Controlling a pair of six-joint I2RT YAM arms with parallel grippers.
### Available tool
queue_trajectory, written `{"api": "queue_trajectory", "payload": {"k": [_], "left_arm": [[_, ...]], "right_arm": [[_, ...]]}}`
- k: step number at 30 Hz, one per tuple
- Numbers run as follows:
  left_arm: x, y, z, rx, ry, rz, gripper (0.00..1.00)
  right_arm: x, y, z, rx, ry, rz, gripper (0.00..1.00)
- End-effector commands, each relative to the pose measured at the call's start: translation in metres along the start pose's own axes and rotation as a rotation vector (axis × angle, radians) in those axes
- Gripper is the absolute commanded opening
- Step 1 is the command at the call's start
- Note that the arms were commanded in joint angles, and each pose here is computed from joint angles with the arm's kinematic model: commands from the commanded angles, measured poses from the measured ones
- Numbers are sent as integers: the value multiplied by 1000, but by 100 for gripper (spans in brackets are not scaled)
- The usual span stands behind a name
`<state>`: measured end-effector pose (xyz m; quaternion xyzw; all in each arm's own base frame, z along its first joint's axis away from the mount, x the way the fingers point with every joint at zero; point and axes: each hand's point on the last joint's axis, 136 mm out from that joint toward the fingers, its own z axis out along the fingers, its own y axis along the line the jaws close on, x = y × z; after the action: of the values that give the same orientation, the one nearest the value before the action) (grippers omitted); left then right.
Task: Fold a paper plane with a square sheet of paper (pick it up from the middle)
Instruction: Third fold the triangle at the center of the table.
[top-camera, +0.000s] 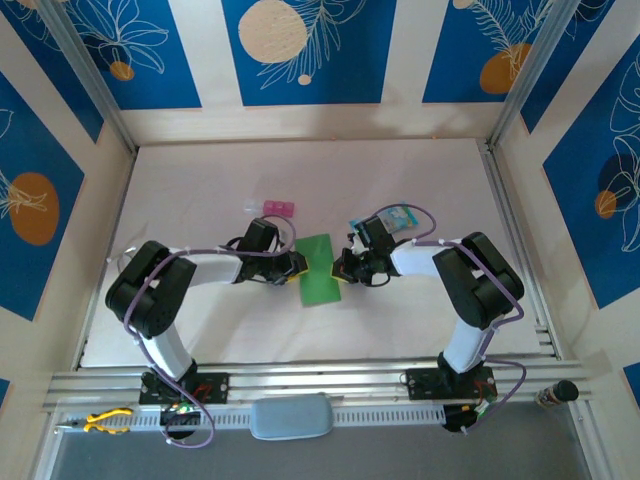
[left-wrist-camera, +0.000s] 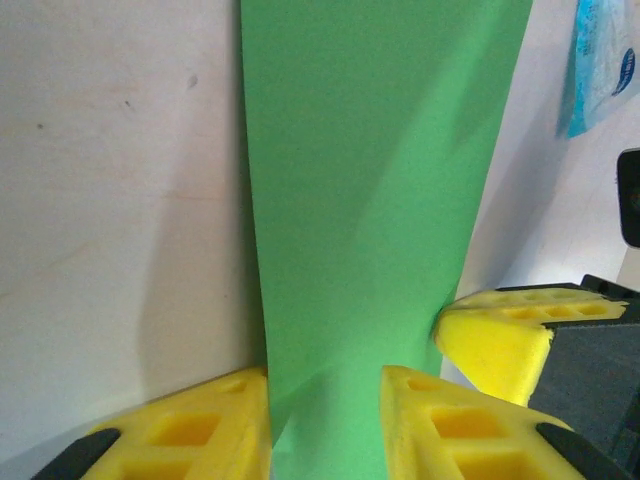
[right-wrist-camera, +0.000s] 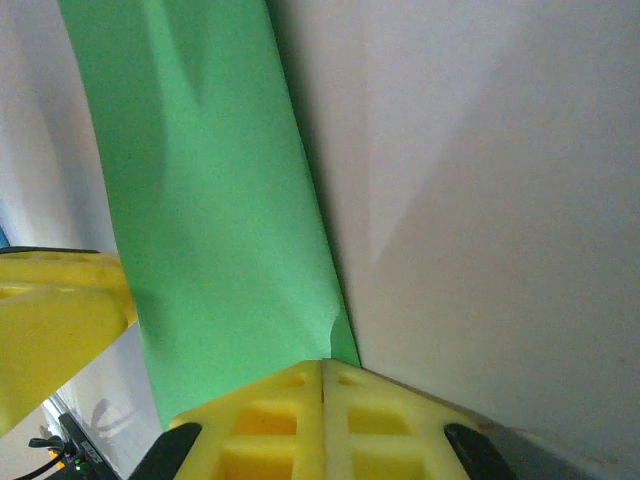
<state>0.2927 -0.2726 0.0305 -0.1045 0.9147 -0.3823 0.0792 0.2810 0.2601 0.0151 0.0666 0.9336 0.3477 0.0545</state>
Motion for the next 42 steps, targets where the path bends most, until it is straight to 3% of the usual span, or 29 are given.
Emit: {"api": "queue_trajectory", "payload": {"k": [1,4,12,23,28,34,39,42], "left_arm": [[-4,-8,-5,28,-37,12,35],[-7,-3,-7,18,-58,7,36],[-5,-9,-6,69,-42,-4,24],[-4,-5,-10,43,-47,-19,19],[-4,-2,-13,27,-54,-25,10],[-1,-3,-17,27,-57,-28,1],[-1,-5,-23,22,-60,-34,1],[-1,-3,-26,-6,-58,-46,1]], "right_arm": [[25,-29,7,102,84,44,5],[25,-29,7,103,85,44,5],[25,-29,8,104,89,44,5],[24,-28,5,105,81,39,5],[23,-20,2,83,73,21,8],[18,7,-11,24,25,-67,20],[19,33,-30,49,-55,-232,43],[24,47,-41,98,-126,-374,45]]}}
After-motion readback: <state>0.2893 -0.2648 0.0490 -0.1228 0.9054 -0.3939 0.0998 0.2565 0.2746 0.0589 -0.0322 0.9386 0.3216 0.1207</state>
